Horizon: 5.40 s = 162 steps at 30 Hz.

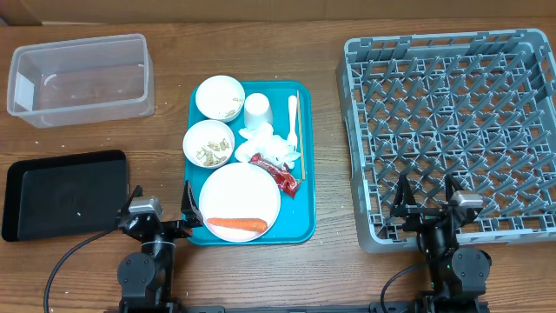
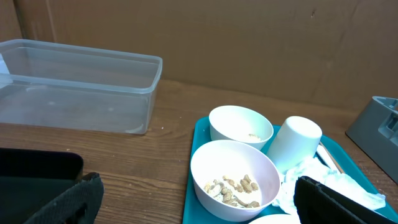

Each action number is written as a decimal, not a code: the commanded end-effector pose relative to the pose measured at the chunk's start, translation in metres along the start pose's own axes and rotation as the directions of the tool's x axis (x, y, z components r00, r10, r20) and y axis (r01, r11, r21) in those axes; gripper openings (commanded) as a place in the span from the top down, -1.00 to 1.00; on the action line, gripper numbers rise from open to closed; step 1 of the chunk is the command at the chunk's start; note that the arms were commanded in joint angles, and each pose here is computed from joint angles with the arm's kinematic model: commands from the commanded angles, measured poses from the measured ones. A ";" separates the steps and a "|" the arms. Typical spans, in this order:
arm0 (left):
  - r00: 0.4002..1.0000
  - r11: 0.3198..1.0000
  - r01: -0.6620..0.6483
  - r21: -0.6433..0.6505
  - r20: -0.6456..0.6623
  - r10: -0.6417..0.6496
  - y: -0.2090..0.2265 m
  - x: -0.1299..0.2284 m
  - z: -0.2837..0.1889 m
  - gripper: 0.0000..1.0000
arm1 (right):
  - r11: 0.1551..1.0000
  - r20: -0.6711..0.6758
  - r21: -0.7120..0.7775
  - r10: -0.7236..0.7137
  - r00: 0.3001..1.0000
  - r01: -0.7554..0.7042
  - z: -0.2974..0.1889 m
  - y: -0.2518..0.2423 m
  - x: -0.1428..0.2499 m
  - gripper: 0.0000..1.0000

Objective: Sort waste into correct bins and load items into the dishwasher rack

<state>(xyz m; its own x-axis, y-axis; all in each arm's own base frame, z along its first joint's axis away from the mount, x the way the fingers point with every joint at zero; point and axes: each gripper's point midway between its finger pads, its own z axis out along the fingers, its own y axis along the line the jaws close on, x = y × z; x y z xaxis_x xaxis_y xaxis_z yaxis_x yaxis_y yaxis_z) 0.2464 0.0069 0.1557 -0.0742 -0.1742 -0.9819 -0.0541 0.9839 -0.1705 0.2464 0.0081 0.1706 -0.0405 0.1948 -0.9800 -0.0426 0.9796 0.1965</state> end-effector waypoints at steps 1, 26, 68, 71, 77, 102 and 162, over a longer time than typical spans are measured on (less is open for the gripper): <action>1.000 1.000 -0.022 -0.004 0.011 0.022 0.000 -0.001 0.000 -1.00 | 1.000 0.011 0.010 -0.003 1.000 0.003 0.000 -0.002 0.000 -1.00; 0.859 0.737 0.512 0.442 -0.262 -0.439 -0.090 -0.007 -0.026 -1.00 | 1.000 0.011 0.010 -0.003 1.000 0.003 0.000 -0.002 0.000 -1.00; 0.201 0.747 0.390 -0.538 -0.742 -0.640 -0.139 -0.005 -0.032 -1.00 | 1.000 0.011 0.010 -0.003 1.000 0.003 0.000 -0.002 0.000 -1.00; 0.120 0.537 0.225 -0.813 -0.524 -0.844 -0.112 0.025 -0.047 -1.00 | 1.000 0.011 0.010 -0.003 1.000 0.003 0.000 -0.002 0.000 -1.00; 0.106 0.492 0.122 -0.862 -0.481 -0.870 -0.112 0.054 -0.036 -1.00 | 1.000 0.011 0.010 -0.003 1.000 0.003 0.000 -0.002 0.000 -1.00; 0.079 0.552 -0.052 -0.833 -0.554 -0.829 -0.105 0.138 -0.022 -1.00 | 1.000 0.011 0.010 -0.003 1.000 0.003 0.000 -0.002 0.000 -1.00; 0.103 0.533 0.091 -0.841 -0.525 -0.845 -0.109 0.169 0.000 -0.09 | 1.000 0.011 0.010 -0.003 1.000 0.003 0.000 -0.002 0.000 -1.00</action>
<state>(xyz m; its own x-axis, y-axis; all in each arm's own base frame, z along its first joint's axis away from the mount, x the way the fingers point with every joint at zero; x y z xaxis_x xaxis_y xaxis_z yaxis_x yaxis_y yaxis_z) 0.2444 -0.1311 0.0135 -0.4918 -0.8661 0.0897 -0.8678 0.4791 -0.1318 0.2463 0.0081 0.1710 -0.0390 0.1951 -0.9800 -0.0429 0.9795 0.1967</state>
